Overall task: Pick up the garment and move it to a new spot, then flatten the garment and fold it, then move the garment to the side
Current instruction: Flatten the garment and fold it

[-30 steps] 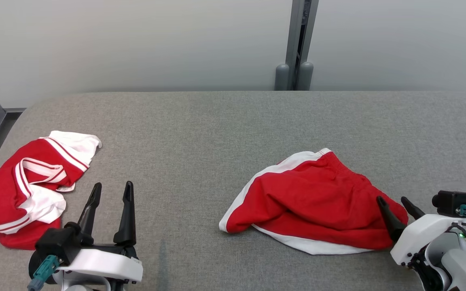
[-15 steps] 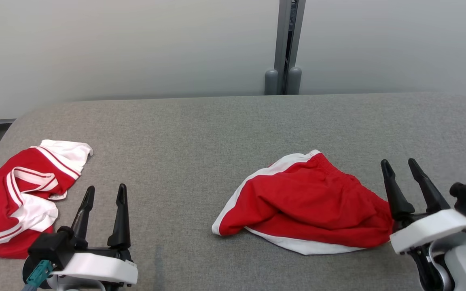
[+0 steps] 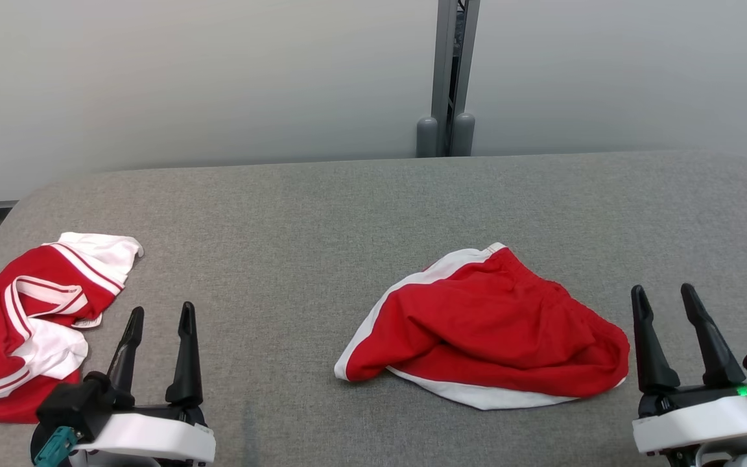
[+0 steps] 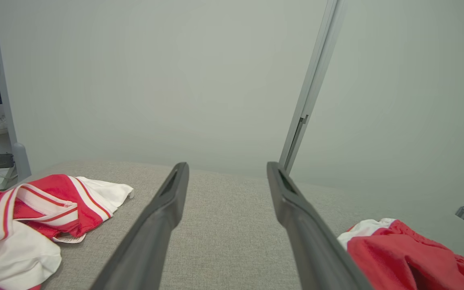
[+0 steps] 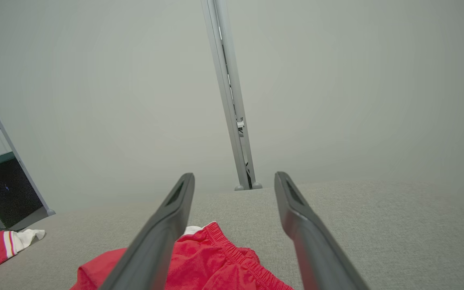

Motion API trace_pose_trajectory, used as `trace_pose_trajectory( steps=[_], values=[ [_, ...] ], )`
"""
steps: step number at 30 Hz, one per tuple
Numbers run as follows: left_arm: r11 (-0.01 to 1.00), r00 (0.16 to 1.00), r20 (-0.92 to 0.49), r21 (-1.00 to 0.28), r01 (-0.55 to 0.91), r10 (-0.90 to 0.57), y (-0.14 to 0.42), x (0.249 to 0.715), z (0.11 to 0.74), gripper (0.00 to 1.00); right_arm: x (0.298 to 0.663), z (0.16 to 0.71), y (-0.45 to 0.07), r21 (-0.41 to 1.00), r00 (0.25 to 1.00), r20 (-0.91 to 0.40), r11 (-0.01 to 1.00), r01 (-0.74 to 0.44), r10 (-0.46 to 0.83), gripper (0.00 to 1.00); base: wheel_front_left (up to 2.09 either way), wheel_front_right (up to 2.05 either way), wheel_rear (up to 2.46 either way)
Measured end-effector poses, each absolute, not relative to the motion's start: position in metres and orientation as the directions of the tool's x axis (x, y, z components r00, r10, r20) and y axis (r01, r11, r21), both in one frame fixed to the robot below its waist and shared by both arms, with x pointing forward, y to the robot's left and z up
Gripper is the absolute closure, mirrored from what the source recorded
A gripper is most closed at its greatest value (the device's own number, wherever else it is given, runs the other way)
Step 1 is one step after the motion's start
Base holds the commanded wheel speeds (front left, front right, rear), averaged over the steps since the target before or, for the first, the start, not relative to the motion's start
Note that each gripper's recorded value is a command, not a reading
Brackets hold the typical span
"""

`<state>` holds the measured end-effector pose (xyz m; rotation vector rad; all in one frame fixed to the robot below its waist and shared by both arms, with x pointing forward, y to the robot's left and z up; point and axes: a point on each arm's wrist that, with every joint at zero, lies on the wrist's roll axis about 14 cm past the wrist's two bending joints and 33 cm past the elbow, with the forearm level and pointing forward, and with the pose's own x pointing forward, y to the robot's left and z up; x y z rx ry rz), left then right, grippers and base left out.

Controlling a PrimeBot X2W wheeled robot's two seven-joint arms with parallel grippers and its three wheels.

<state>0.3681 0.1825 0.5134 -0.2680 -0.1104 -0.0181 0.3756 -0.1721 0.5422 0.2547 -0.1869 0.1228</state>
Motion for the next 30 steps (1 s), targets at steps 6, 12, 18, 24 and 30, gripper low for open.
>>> trace_pose_trajectory(
  steps=[6,12,18,24,30],
  values=[
    [0.962,0.995,0.095,-0.271,0.042,-0.017,0.177,0.366,0.508,0.00,0.374,0.536,-0.171,0.235,0.979,0.179,0.962,-0.138,0.097,0.00,0.00,0.00,0.00],
    [0.959,0.995,0.019,-0.267,0.096,-0.094,0.156,0.364,0.486,0.00,0.376,0.534,-0.171,0.228,0.980,0.172,0.964,-0.137,0.098,0.00,0.00,0.00,0.00],
    [0.935,0.929,-0.203,-0.242,0.259,-0.309,0.104,0.357,0.447,0.00,0.376,0.531,-0.172,0.227,0.982,0.163,0.965,-0.132,0.096,0.00,0.00,0.00,0.00],
    [0.880,0.791,-0.385,-0.205,0.429,-0.475,0.061,0.350,0.419,0.00,0.378,0.534,-0.176,0.221,0.981,0.170,0.967,-0.129,0.092,0.00,0.00,0.00,0.00],
    [0.837,0.685,-0.506,-0.163,0.522,-0.525,0.045,0.356,0.396,0.00,0.382,0.537,-0.183,0.222,0.982,0.176,0.969,-0.112,0.073,0.00,0.00,0.00,0.00]
  ],
)
